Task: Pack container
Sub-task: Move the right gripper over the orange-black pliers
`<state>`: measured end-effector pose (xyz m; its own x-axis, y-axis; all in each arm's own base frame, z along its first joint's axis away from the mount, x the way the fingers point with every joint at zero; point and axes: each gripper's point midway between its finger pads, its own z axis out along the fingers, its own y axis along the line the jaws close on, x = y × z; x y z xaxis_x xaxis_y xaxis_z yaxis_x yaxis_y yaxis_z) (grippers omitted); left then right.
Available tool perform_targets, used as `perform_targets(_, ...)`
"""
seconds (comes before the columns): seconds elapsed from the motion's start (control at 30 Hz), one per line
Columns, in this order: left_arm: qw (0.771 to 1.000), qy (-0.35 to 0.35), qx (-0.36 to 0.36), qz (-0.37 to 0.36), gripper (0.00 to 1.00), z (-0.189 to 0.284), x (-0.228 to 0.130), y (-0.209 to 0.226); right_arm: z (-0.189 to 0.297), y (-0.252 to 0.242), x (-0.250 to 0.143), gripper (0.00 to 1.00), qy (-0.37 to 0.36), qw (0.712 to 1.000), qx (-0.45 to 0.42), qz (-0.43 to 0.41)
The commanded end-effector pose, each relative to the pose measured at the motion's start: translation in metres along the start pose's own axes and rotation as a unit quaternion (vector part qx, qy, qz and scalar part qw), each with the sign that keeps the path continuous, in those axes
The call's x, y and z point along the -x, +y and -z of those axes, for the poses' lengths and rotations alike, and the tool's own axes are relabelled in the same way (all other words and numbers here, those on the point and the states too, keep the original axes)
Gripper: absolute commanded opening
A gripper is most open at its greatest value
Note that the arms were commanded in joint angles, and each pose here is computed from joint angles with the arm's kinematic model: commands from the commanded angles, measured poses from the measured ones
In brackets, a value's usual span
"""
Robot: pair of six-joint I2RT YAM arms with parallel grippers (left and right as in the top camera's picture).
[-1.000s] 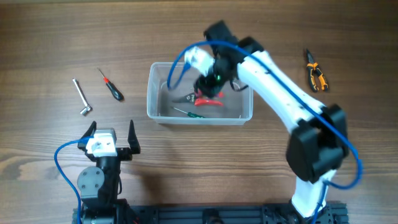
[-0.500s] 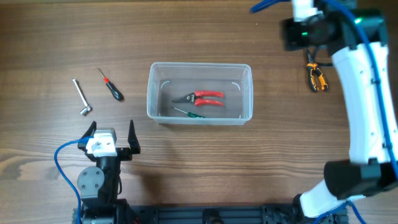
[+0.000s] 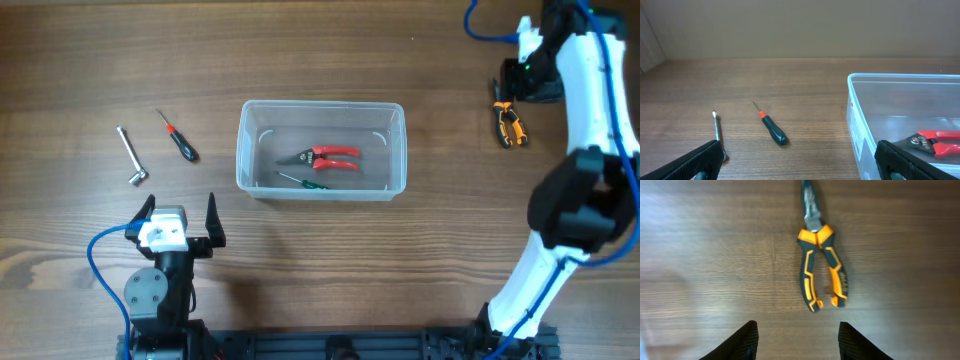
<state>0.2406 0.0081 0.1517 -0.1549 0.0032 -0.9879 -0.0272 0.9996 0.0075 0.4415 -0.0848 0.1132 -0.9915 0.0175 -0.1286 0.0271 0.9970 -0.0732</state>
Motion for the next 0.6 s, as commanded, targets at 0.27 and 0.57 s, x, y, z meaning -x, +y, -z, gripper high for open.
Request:
perform_targets(0.27,1.0,-0.001,-0.01,-0.012,1.0,0.0,-0.001,-0.004,-0.059,0.001,-0.01,0.45,0.063,0.998,0.005,0.011)
perform_targets(0.57,1.0,0.0,-0.01,-0.012,1.0,0.0,-0.001,-0.004,-0.07,-0.011,-0.013,0.4,0.072,0.997,0.002,-0.01)
